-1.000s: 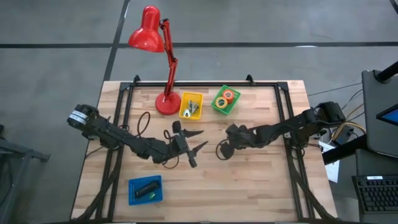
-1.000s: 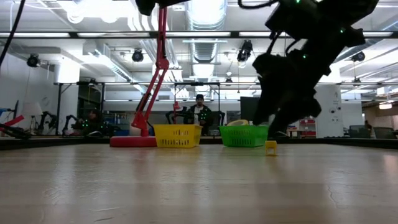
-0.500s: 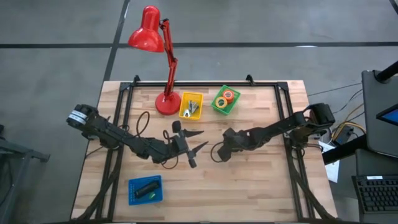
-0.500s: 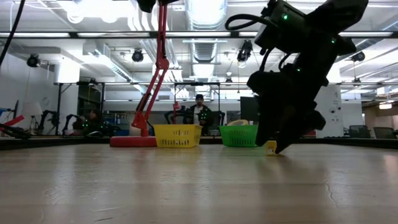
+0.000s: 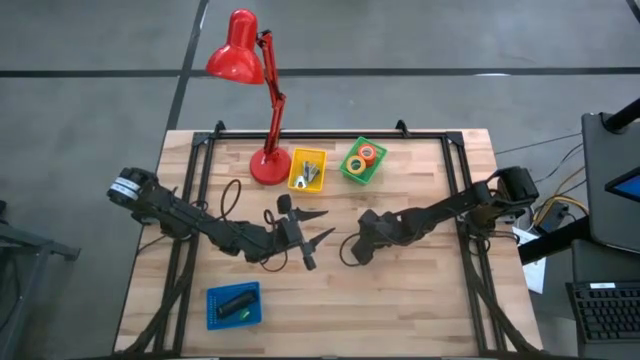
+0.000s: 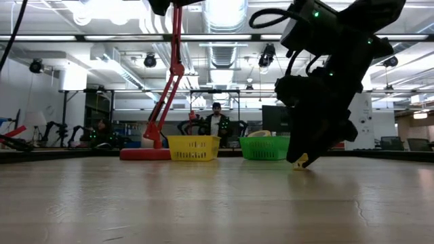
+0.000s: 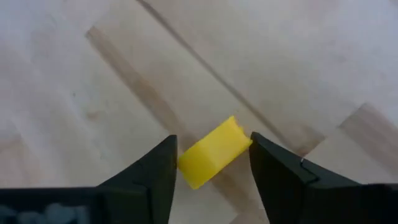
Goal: Pick and place Stapler, Stapler remover, tape
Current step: Put the small yellow stapler into the blue bin
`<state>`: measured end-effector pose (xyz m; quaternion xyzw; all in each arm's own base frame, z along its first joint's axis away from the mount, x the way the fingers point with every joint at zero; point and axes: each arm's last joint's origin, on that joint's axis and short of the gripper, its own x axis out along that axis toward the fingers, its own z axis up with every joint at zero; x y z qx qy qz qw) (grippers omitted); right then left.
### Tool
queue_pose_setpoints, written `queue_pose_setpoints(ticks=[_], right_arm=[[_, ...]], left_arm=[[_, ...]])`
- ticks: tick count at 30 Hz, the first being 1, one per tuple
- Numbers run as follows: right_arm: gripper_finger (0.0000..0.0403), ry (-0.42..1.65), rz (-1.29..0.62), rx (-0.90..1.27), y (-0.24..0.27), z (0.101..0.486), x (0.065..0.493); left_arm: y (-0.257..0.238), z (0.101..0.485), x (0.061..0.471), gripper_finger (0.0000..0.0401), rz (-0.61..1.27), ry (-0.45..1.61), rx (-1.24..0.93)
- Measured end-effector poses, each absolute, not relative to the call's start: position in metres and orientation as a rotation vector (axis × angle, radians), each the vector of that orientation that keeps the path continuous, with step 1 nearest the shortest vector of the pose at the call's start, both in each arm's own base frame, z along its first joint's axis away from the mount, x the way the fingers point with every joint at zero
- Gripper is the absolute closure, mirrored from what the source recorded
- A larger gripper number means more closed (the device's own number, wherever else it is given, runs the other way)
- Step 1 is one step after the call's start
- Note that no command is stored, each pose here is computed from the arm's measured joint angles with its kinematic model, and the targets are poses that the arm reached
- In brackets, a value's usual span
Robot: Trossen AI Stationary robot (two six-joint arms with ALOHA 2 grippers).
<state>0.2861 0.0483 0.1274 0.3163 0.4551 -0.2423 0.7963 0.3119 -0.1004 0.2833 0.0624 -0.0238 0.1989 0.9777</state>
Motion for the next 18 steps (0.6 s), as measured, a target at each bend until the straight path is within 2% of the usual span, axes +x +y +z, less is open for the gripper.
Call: queue_pose_setpoints(ticks=[18], right_arm=[[0.028, 0.959, -0.38, 0.501, 0.06, 0.141, 0.297]], left_arm=[[-0.1, 0.281, 0.312, 0.0194, 0.399, -0.03, 0.137]])
